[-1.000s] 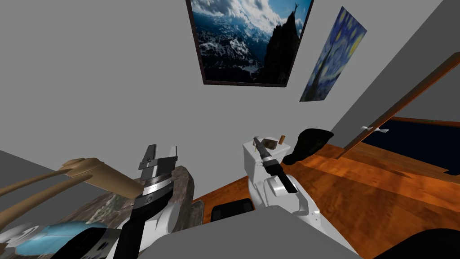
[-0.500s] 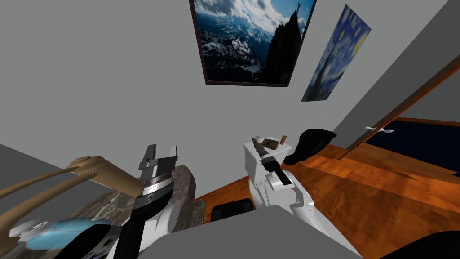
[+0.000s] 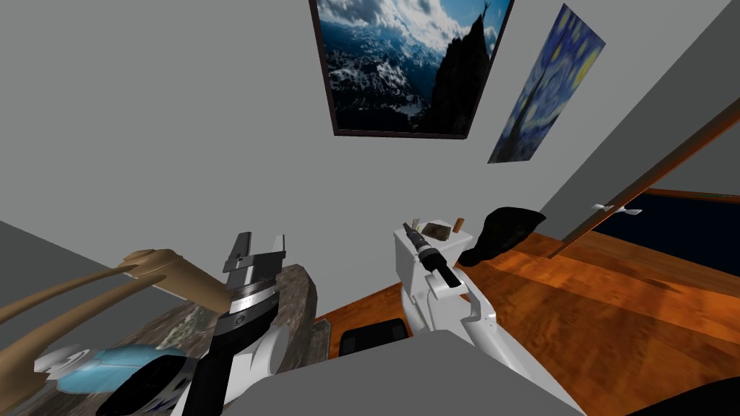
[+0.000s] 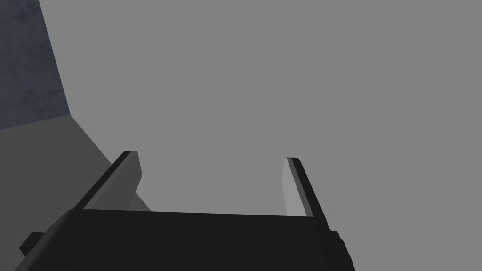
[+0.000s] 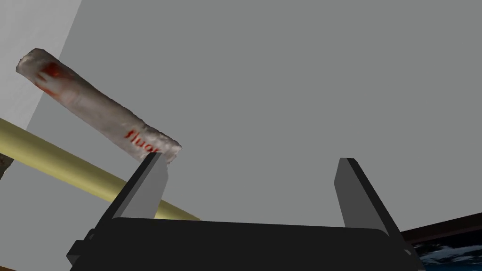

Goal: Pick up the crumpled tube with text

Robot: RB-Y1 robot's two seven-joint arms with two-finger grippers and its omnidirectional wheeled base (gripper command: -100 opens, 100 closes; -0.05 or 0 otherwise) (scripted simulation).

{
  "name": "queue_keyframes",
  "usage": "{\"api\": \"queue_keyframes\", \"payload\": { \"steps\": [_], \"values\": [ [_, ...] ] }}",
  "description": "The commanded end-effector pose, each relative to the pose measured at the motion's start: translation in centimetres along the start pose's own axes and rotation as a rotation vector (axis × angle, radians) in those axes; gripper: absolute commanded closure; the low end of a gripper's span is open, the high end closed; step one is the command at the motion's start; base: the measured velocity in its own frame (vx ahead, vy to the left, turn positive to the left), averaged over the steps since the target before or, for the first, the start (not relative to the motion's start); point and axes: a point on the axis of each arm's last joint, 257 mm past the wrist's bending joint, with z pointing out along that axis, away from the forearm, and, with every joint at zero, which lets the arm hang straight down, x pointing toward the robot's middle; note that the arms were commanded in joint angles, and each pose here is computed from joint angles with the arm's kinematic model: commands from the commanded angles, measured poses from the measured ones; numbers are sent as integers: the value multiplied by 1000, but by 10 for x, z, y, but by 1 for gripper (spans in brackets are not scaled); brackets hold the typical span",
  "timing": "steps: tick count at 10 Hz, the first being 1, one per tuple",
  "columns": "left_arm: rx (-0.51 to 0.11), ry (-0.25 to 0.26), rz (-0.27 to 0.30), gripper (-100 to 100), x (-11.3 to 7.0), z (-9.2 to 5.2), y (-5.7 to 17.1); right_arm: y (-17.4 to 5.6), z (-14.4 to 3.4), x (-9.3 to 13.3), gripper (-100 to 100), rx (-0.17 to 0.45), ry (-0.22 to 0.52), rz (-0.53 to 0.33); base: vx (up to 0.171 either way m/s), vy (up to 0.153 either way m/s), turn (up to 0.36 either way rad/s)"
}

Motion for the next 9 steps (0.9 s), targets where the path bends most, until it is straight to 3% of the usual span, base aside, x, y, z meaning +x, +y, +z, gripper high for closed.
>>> {"api": "queue_keyframes", "payload": {
  "steps": [1, 9],
  "values": [
    [0, 0, 0, 0, 0, 0, 0, -13, 6, 3, -100, 40, 20, -41, -3, 16, 19],
    [0, 0, 0, 0, 0, 0, 0, -58, 30, 6, -100, 196, 93, -228, 1, 17, 18]
  ]
}}
